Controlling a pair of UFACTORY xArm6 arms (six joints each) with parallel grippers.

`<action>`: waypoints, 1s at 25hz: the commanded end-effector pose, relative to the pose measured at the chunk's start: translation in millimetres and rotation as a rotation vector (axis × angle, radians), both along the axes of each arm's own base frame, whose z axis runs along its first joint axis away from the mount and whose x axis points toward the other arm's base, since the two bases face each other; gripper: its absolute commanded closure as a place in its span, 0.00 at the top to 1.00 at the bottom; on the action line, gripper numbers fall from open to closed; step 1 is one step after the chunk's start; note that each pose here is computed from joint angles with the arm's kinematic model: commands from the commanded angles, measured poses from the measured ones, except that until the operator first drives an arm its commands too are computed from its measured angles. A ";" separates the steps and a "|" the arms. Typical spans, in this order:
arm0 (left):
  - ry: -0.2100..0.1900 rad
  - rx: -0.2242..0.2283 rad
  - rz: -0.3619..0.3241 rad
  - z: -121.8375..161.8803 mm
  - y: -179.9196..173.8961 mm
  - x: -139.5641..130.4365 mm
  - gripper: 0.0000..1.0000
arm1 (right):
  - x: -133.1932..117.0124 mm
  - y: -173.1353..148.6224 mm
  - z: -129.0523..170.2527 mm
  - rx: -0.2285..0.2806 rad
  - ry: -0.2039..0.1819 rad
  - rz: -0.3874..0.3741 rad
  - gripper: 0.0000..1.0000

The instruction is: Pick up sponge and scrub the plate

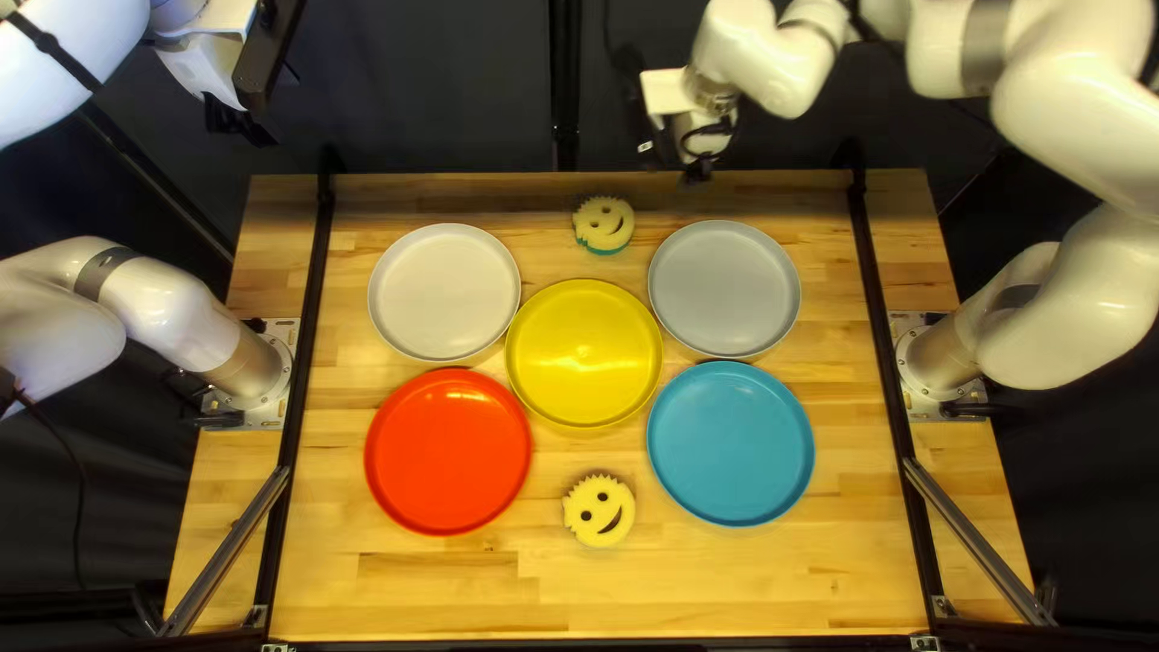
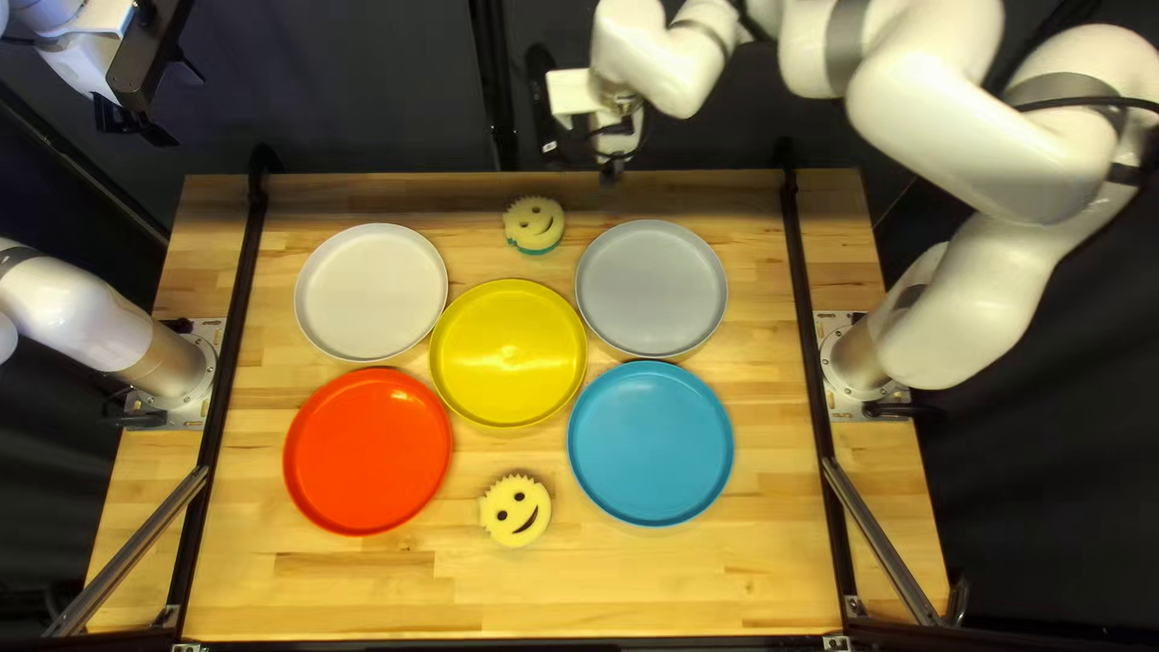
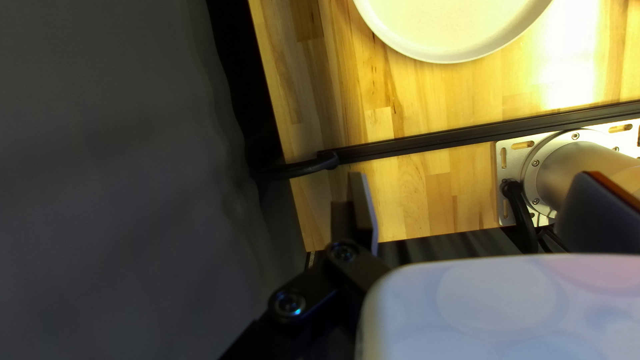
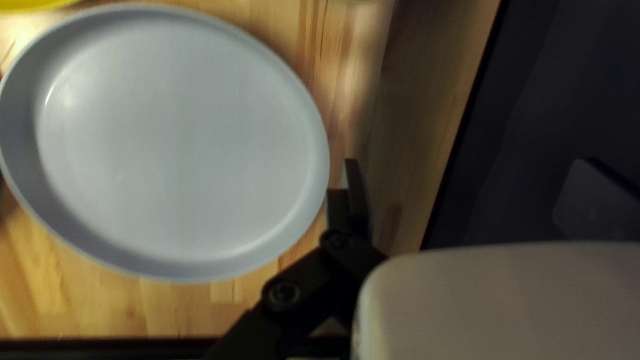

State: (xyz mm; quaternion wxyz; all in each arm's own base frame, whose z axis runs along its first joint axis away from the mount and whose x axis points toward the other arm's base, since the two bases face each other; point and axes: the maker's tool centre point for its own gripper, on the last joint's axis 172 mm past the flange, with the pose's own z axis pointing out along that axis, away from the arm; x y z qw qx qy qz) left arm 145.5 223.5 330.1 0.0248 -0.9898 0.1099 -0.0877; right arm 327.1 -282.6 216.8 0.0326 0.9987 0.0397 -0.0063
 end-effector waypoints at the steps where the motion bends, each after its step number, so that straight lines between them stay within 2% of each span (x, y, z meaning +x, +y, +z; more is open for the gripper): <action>1: 0.000 0.000 0.000 0.0 0.0 0.0 1.00 | -46.2 -1.6 32.0 0.010 0.030 -0.044 1.00; 9: 0.000 0.000 0.000 0.0 0.0 0.0 1.00 | -124.2 0.1 88.4 -0.008 0.083 -0.112 1.00; 14: 0.000 0.000 0.000 0.0 0.0 0.0 1.00 | -168.6 4.3 110.2 -0.021 0.093 -0.131 1.00; 19: 0.000 0.000 0.000 0.0 0.0 0.0 1.00 | -193.1 6.7 132.9 -0.043 0.066 -0.157 1.00; 21: 0.000 0.000 0.000 0.0 0.0 0.0 1.00 | -195.3 11.5 138.6 -0.053 0.051 -0.171 1.00; 25: 0.000 0.000 0.000 0.0 0.0 0.0 1.00 | -195.3 11.5 138.6 -0.053 0.051 -0.171 1.00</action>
